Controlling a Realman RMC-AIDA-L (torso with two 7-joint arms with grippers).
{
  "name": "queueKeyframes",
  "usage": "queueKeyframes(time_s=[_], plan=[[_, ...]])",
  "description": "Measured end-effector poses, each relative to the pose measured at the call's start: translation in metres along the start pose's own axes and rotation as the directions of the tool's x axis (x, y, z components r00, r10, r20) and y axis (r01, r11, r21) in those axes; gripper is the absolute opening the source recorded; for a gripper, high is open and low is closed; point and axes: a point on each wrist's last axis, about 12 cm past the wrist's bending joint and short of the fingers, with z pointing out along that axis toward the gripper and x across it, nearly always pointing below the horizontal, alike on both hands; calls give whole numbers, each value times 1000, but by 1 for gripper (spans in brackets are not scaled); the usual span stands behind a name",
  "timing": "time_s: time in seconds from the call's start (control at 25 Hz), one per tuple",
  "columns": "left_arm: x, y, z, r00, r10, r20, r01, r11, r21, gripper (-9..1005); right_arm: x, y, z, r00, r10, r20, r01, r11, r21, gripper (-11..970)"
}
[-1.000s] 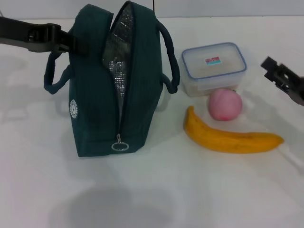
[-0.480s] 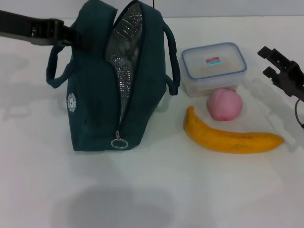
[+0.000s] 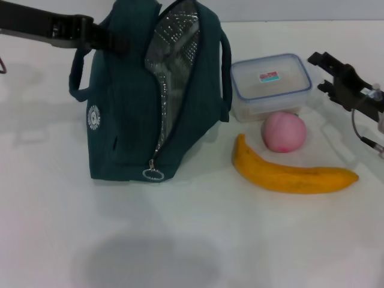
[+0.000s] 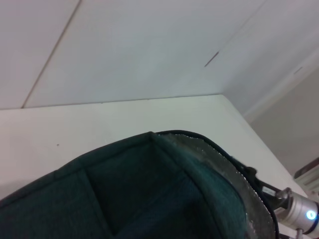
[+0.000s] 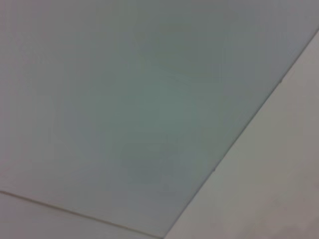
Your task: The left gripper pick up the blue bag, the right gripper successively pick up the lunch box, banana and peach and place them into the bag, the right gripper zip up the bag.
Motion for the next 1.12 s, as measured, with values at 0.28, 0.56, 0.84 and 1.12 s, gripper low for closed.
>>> queueKeyframes(time_s=[0.28,0.56,0.84,1.12], plan=[[-5,-5,5,1000,24,8,-24,999,23,32,4,8,12,998,-26,-56,27,1000,12,884],[-3,-4,4,1000,21,13,-22,999,25,32,2,17,18,998,-33,-59,32,999,-20,867],[0,-3,4,1000,14,10,-14,1000,24,32,3,22,19,995,-62,-74,58,997,-48,848],[4,-2,3,1000,8,11,-9,999,35,32,2,24,17,983,-168,-67,163,983,-83,725]])
